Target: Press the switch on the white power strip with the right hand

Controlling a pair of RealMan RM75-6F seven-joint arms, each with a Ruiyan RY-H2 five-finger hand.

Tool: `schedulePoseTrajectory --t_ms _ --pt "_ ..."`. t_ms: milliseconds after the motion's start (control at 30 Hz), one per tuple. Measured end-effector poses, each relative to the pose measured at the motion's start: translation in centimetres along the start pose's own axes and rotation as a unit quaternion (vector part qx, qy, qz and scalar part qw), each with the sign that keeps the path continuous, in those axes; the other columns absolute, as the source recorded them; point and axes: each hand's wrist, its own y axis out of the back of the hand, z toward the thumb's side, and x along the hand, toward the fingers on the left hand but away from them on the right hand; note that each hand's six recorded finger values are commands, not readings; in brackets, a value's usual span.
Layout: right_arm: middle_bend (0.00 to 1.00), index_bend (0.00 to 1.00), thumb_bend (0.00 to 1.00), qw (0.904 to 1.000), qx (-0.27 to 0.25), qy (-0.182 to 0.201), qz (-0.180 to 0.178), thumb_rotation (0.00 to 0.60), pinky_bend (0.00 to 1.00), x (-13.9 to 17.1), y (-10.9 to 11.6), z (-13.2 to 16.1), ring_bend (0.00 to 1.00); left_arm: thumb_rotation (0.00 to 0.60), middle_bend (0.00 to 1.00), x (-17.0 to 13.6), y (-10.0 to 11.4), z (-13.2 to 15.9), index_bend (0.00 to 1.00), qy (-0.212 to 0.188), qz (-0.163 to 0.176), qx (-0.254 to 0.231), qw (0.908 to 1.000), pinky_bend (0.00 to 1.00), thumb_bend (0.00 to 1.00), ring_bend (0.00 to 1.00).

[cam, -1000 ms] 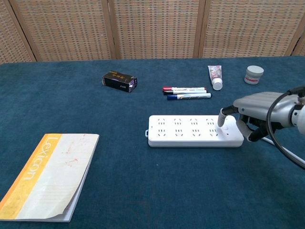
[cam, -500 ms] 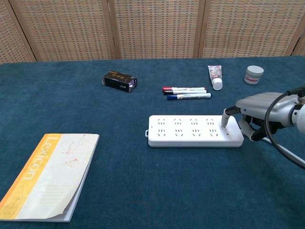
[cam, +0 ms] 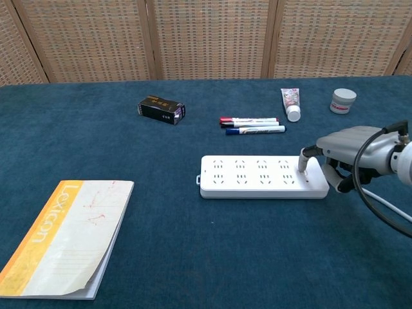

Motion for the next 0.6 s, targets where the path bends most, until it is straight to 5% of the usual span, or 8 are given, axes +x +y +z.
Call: schedulePoseTrajectory --t_ms 467,533,600 --pt "0.78 0.27 0.81 0.9882 -0.012 0.016 -0.152 0.600 0.98 2.5 7.5 -0.1 0.91 0.600 0.00 -0.2 0.4 0.0 0.00 -0.002 0.004 -0.009 1.0000 0.00 0.00 0.00" --pt "0.68 0.26 0.58 0.9824 -0.018 0.021 -0.185 0.600 0.84 3.4 8.6 -0.4 0.80 0.600 0.00 -0.3 0.5 -0.1 0.00 -0.002 0.005 -0.012 0.9999 0.00 0.00 0.00" --pt "0.44 0.18 0.14 0.9740 -0.034 0.025 -0.223 0.600 0.52 4.8 9.5 -1.1 0.49 0.600 0.00 -0.4 0.6 -0.2 0.00 -0.004 0.006 -0.013 0.9999 0.00 0.00 0.00"
